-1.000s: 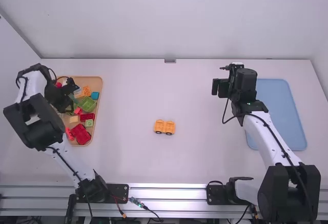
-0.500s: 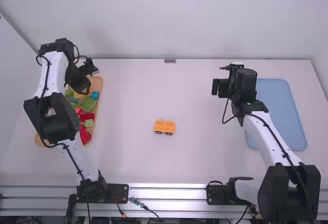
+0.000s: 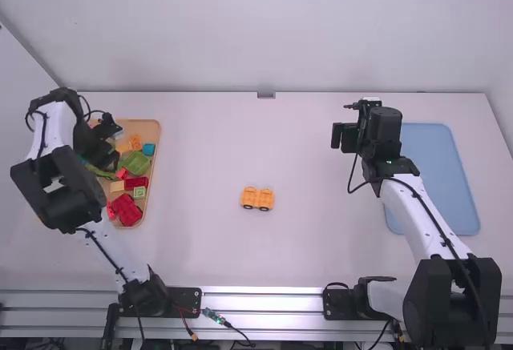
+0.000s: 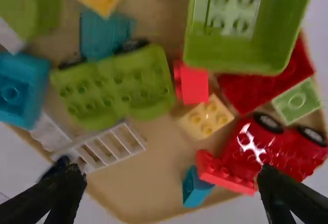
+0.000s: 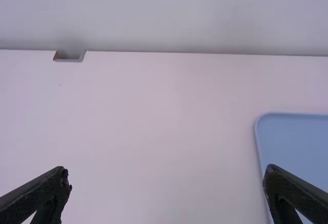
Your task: Assemble lego blocks to make yellow taxi
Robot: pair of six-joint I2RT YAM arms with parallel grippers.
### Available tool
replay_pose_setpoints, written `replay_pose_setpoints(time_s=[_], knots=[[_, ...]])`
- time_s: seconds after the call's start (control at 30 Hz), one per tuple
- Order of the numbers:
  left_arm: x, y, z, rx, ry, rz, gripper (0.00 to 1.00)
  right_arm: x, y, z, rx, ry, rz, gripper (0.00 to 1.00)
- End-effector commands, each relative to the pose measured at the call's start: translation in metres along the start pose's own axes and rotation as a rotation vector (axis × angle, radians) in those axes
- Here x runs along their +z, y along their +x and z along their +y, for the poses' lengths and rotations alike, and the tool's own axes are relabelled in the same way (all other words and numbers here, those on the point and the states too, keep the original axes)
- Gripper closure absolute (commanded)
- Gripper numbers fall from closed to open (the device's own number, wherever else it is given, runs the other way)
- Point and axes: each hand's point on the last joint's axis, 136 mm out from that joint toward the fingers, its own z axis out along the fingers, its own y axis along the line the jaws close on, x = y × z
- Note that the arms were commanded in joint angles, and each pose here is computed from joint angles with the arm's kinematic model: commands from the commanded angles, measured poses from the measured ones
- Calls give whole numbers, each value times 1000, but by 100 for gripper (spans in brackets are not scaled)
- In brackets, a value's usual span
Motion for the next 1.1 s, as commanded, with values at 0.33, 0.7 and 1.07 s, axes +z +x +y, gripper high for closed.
replay_pose_setpoints(time_s=[0.33, 0.7, 1.07], knots=[[53, 22, -14, 368, 68, -29, 23, -5, -20, 4, 7, -12, -54, 1], [60, 11, -25, 501, 90, -110, 25, -5, -21, 4, 6, -13, -56, 1], [58, 2, -36, 636, 120, -192, 20, -5, -20, 5, 5, -15, -53, 1]])
